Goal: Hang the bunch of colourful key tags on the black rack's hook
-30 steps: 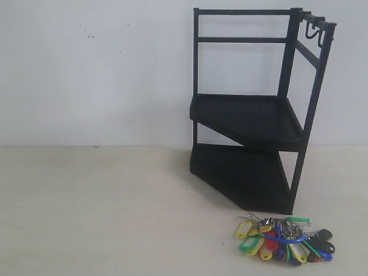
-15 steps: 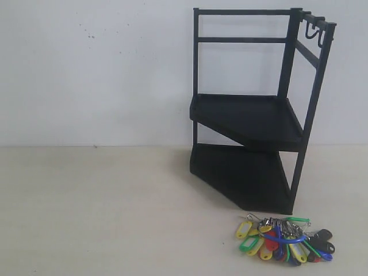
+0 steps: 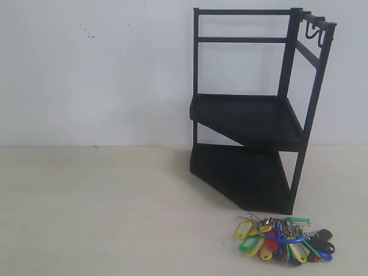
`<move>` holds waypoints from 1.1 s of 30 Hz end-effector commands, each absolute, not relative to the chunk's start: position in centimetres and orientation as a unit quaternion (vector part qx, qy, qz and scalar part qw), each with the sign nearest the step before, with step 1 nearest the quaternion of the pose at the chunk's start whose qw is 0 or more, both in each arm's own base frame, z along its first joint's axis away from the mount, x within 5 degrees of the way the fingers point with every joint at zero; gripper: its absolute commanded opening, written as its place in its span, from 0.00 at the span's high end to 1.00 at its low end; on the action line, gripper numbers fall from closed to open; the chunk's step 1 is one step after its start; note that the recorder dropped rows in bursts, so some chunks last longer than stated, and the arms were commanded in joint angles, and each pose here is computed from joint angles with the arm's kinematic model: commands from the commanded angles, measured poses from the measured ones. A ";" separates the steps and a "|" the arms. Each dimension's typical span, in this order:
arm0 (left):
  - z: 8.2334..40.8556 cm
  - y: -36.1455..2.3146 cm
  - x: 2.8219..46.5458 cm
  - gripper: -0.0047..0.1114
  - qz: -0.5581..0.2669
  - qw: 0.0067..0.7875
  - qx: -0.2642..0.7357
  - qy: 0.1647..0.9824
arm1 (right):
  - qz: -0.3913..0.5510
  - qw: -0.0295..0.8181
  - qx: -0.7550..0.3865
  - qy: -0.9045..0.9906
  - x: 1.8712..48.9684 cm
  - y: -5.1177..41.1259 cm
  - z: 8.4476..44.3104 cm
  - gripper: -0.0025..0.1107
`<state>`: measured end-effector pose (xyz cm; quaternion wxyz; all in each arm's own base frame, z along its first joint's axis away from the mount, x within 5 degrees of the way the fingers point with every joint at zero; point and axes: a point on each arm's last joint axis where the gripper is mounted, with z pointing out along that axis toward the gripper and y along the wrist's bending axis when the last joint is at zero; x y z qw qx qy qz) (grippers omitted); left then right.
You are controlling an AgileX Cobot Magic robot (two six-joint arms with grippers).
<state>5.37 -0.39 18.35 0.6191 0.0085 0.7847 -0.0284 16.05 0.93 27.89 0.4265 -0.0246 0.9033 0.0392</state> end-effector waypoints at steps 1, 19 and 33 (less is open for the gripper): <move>18.5 -0.4 5.4 0.92 -0.030 0.623 0.005 0.781 | 0.078 0.444 0.012 0.892 17.4 1.3 27.9 0.98; 18.5 -0.4 5.4 0.92 -0.030 0.623 0.005 0.781 | 0.029 0.314 -0.530 0.787 26.1 7.1 27.0 0.98; 18.5 -0.4 5.4 0.92 -0.030 0.623 0.005 0.781 | -0.067 0.160 -0.634 0.754 30.1 9.7 20.6 0.54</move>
